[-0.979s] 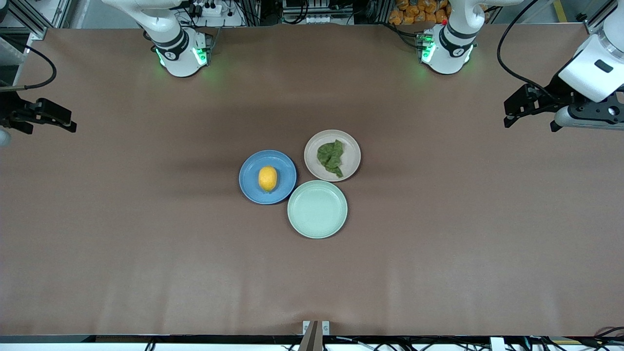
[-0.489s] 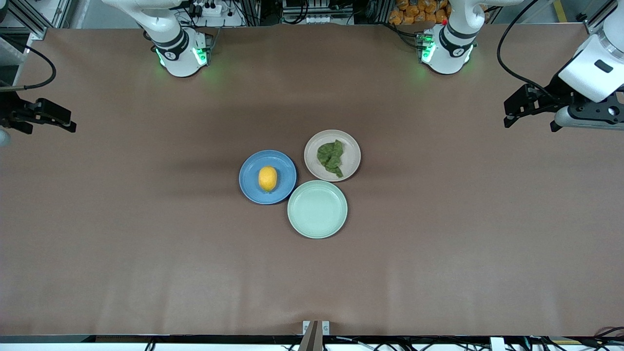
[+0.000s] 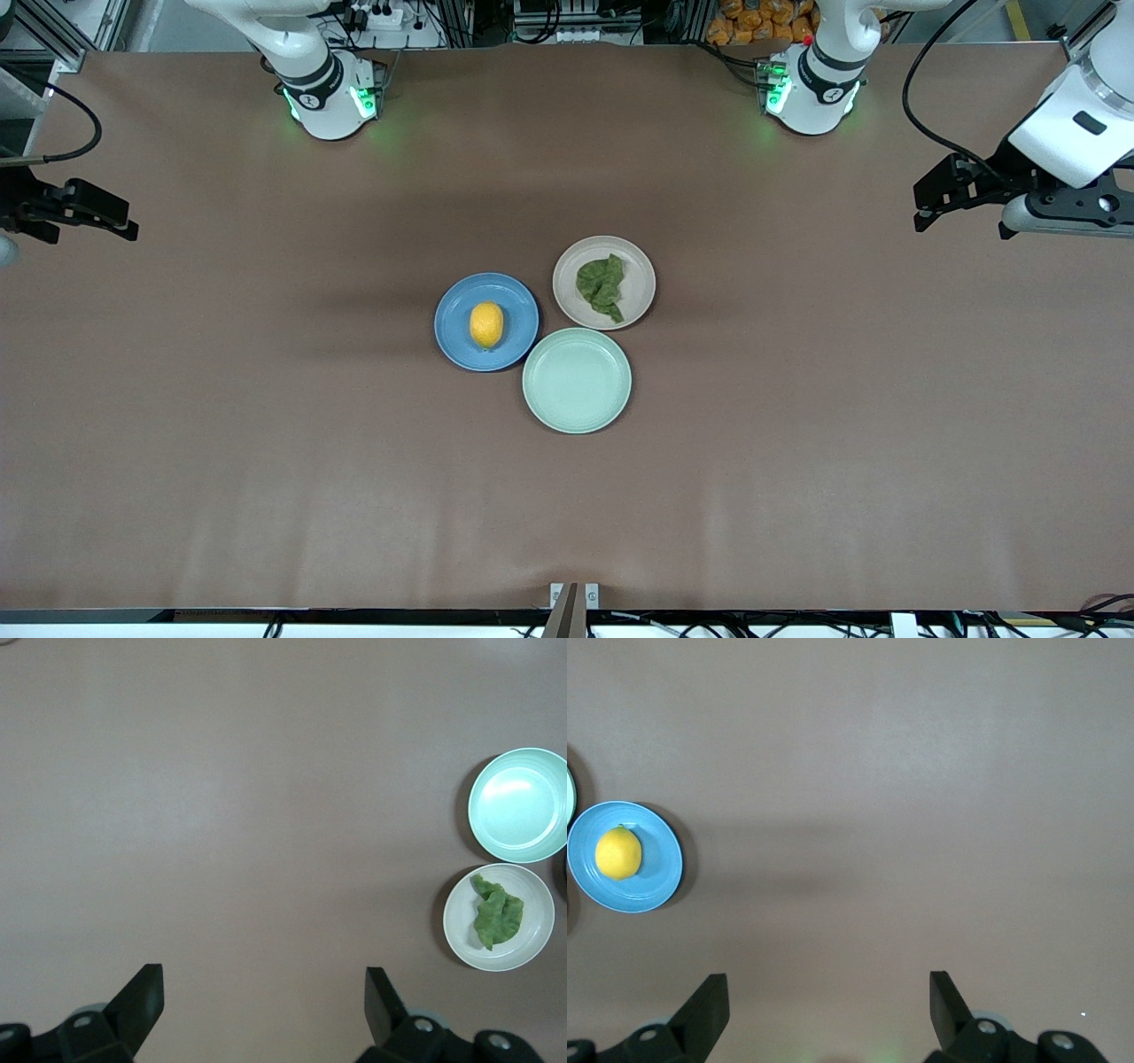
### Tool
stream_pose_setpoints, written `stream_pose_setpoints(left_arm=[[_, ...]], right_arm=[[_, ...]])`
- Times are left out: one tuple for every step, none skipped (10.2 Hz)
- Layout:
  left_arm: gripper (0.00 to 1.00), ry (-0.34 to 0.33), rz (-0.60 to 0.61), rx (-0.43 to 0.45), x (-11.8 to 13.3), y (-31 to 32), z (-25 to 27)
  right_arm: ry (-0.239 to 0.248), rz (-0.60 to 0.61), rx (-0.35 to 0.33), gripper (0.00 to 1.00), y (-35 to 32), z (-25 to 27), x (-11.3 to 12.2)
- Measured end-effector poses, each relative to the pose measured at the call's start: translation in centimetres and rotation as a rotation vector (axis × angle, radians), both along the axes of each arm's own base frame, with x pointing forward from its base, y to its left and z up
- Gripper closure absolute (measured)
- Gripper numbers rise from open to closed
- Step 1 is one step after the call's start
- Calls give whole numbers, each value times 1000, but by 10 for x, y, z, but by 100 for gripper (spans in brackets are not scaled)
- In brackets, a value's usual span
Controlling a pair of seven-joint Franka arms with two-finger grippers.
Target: Place lemon and lettuce in plates
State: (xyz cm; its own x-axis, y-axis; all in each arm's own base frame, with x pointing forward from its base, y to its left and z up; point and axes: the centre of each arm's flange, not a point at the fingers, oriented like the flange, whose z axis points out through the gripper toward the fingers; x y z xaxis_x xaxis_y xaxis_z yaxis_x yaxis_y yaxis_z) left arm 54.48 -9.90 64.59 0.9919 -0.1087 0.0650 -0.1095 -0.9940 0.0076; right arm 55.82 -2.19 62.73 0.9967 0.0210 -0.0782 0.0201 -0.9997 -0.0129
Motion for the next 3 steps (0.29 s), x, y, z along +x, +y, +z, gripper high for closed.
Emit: stream_pose_setpoints(left_arm=[[0, 1, -1, 0, 0, 0, -1], [0, 1, -1, 1, 0, 0, -1], [0, 1, -1, 1, 0, 0, -1]], right_arm=[[0, 0, 0, 0, 0, 0, 0], [0, 0, 0, 0, 0, 0, 0], [0, 0, 0, 0, 0, 0, 0]])
